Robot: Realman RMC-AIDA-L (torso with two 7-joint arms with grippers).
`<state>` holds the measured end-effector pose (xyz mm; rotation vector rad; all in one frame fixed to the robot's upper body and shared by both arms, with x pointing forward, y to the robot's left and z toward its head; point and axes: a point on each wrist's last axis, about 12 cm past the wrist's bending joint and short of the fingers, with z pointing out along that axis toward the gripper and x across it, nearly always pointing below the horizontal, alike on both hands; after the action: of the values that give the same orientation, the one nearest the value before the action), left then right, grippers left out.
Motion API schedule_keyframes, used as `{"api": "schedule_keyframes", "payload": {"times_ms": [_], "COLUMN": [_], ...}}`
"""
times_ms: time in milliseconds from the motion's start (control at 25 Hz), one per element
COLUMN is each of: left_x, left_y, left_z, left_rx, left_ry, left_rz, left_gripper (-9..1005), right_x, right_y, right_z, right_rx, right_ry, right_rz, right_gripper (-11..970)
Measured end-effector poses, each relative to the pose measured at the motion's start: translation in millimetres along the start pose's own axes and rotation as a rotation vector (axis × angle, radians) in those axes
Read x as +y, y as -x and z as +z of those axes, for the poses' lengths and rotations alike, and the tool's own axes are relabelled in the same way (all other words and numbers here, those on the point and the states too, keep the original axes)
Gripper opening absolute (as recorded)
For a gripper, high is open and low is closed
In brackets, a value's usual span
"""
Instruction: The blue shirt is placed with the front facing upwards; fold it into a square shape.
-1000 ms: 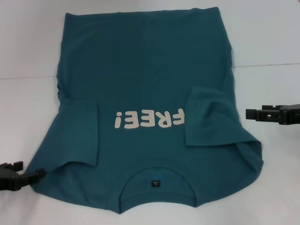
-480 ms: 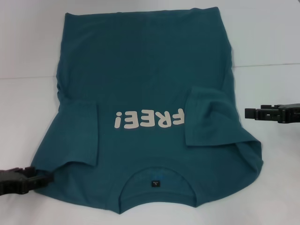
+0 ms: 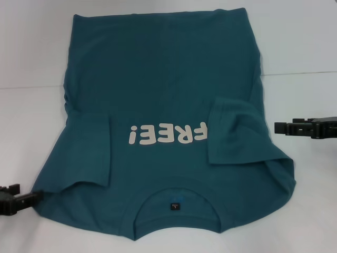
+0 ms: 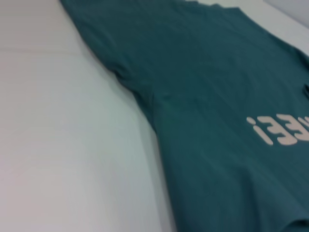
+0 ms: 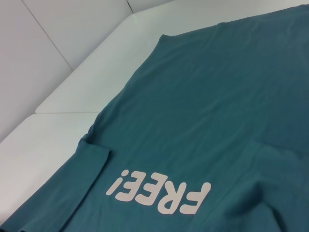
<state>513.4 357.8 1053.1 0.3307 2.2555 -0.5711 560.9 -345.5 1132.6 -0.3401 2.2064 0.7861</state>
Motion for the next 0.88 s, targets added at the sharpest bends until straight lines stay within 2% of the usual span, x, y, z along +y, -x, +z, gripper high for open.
{"api": "schedule_keyframes", "payload": {"times_ms": [600,880], "left_x": [-6.6,-7.7], "left_y": [1.0,0.7], "left_z": [17.4,17.7], "left_rx": [0.076,0.079], "left_ry": [-0.055,-0.062], "left_rz": [-0.005,-0.011], "left_gripper": [745,488], "right_x": [-1.6,-2.2], "right_y": [-1.4,-1.4], "right_z": [4.0,5.6], "right_rx": [0.018,0.03], "right_ry": [0.008,0.007], "right_rz": [0.014,0.014], "right_gripper": [816,809]}}
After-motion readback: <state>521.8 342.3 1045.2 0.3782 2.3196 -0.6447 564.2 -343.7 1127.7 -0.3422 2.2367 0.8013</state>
